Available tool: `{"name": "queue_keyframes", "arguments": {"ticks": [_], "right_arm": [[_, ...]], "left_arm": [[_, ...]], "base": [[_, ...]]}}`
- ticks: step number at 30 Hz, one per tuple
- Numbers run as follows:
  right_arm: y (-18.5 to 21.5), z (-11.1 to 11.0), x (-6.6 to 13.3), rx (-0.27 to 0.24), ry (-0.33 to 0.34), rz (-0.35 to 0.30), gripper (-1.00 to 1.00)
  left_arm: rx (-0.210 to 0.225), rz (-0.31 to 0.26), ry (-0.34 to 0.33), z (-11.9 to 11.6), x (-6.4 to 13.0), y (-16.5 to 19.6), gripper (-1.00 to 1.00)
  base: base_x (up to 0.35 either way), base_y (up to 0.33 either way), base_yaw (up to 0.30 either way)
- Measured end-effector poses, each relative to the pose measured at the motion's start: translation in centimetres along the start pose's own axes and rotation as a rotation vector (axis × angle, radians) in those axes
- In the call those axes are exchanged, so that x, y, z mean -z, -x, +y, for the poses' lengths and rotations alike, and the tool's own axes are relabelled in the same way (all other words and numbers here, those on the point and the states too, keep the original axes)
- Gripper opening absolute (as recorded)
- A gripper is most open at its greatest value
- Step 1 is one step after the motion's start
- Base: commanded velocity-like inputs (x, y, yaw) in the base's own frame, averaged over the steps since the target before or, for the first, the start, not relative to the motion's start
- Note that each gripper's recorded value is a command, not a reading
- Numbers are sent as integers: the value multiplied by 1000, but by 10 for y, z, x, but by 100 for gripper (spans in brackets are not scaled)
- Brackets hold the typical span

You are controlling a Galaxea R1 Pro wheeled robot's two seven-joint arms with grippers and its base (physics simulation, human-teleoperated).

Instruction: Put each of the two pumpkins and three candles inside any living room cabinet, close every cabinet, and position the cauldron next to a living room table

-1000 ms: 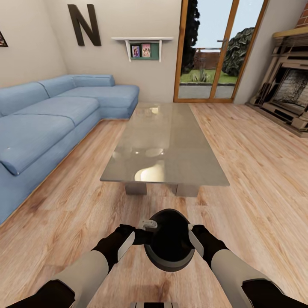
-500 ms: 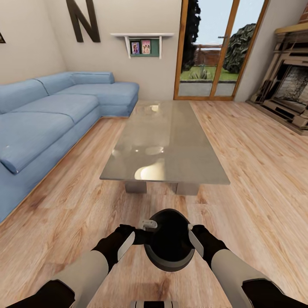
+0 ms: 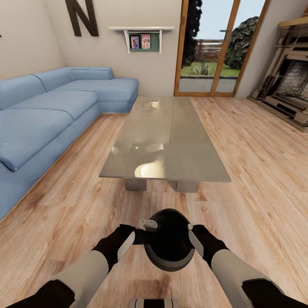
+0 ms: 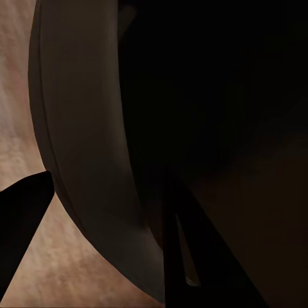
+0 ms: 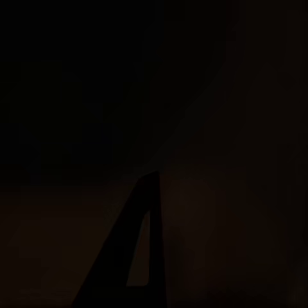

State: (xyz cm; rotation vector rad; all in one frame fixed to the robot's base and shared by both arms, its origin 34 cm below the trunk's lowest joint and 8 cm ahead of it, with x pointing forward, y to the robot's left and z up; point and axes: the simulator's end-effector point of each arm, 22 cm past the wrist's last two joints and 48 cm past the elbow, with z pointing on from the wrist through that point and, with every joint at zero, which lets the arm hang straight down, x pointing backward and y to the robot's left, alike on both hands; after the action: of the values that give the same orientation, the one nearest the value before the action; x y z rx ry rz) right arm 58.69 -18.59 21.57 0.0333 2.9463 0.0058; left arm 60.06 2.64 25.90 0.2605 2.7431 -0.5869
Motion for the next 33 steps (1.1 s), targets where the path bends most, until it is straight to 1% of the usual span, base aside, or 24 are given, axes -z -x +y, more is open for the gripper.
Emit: {"name": "queue_keyframes", "arguments": {"ticks": [29,33], "right_arm": [[-17,-1,-19,0,-2,43,-100],[-16,0,-19,-10,-8,44,-100]], "left_arm": [[18,39,-5,5,-16,-18,-100],[17,39,-6,6,-17,-17,-100]], "base": [[0,0,0],[0,0,0]]}}
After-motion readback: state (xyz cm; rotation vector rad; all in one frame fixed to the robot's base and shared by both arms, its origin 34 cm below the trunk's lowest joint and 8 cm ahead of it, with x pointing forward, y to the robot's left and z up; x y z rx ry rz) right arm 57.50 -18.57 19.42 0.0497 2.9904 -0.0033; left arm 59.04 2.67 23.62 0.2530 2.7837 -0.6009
